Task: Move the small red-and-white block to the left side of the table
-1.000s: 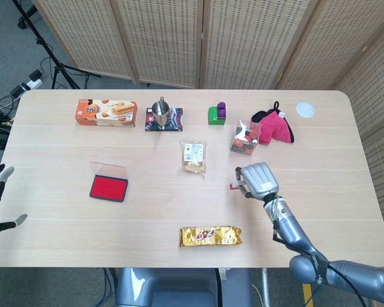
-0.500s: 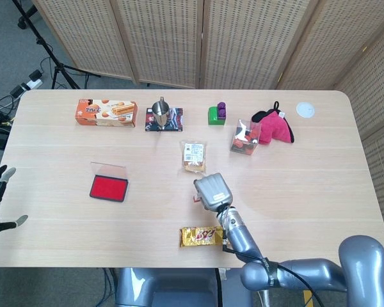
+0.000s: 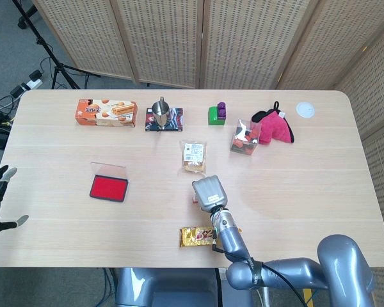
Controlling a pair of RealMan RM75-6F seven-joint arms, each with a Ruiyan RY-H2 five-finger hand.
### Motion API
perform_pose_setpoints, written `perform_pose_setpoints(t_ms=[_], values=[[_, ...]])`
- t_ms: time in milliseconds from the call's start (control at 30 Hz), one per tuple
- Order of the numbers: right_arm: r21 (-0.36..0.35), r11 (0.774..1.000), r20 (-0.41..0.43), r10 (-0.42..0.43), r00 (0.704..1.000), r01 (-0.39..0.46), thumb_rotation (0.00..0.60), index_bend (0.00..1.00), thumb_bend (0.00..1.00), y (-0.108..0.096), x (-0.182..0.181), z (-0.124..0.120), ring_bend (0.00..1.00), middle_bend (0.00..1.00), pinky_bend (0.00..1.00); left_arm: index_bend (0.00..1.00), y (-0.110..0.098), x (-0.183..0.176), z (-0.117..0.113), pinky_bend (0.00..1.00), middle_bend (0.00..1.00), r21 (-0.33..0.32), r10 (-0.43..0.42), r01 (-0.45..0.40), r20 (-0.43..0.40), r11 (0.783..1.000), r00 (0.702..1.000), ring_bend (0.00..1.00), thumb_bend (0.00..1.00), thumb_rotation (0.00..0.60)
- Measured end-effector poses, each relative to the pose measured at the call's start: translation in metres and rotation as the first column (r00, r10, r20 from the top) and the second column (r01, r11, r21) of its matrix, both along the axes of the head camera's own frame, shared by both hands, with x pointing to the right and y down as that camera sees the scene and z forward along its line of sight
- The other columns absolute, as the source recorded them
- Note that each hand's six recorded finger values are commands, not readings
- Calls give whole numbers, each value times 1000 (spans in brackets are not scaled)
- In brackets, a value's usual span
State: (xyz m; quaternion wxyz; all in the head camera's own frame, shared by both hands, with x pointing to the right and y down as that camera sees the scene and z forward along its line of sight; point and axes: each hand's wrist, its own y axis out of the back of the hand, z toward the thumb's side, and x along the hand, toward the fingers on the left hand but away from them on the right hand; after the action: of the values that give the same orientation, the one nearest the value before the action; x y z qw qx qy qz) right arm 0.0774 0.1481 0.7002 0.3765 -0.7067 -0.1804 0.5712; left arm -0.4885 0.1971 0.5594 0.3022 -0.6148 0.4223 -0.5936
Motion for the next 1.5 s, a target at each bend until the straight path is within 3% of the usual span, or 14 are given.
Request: perform_pose_setpoints(t_ms=[800,1000,1500], values=[[14,1000,32,-19,999,19,600,531,466,12,-13,6,911,855,1000,0,1,1,1,0,0,-5,4,-4,-4,1000,1000,0,36,600],[18,999,31,-33,999,33,600,467,416,16,-14,8,911,854,1000,0,1,1,0,0,0,0,6,-6,-13,1000,1000,0,35,600],[29,998,27,-49,998,49,600,387,414,17,-10,3,911,850,1000,0,2,2,-1,0,0,5,13,-13,-16,1000,1000,0,32,600]])
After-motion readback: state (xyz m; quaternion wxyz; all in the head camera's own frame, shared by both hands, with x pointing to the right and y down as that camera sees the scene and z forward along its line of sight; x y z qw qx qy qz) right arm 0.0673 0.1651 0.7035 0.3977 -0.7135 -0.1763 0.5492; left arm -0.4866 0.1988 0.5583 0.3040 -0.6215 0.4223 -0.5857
